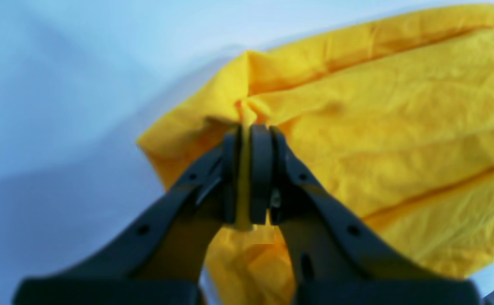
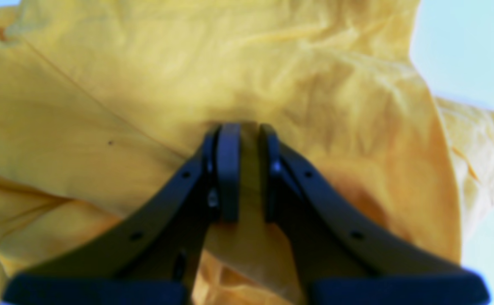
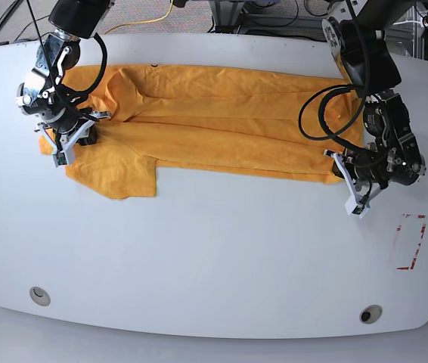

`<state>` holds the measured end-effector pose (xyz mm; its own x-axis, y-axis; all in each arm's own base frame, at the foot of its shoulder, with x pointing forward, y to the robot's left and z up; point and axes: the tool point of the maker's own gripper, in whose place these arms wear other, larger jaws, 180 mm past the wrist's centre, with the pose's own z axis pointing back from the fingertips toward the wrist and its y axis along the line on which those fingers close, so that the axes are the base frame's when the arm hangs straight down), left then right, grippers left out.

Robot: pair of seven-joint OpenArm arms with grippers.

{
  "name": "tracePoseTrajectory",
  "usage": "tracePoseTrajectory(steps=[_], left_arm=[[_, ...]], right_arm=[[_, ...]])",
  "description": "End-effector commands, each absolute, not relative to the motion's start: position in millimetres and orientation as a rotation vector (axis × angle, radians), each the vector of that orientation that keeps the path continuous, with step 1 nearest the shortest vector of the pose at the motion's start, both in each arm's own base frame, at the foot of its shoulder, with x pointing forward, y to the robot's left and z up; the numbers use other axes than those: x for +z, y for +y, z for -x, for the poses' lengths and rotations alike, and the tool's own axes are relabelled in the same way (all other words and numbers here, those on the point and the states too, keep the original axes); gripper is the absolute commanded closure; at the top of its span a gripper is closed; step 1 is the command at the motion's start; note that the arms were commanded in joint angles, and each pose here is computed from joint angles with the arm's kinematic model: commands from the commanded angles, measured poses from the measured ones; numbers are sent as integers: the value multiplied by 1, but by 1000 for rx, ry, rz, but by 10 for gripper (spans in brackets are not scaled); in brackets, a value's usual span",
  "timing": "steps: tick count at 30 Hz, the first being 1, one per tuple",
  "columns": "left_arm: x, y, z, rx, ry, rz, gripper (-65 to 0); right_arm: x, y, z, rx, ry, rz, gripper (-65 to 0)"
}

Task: Layout the t-shirt on the table in an organized manner, then fold the t-shirt properly
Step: 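Pull the folded edge with the left gripper away from the right gripper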

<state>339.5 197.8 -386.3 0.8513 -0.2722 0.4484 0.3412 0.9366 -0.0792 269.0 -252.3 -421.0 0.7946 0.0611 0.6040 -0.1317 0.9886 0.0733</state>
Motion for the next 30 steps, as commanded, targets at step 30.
tracePoseTrajectory(steps=[30], left_arm=[[-358,244,-281,-462,-423,-101,-43]], right_arm=[[-413,-257,-276,106,-670,-102,-81]])
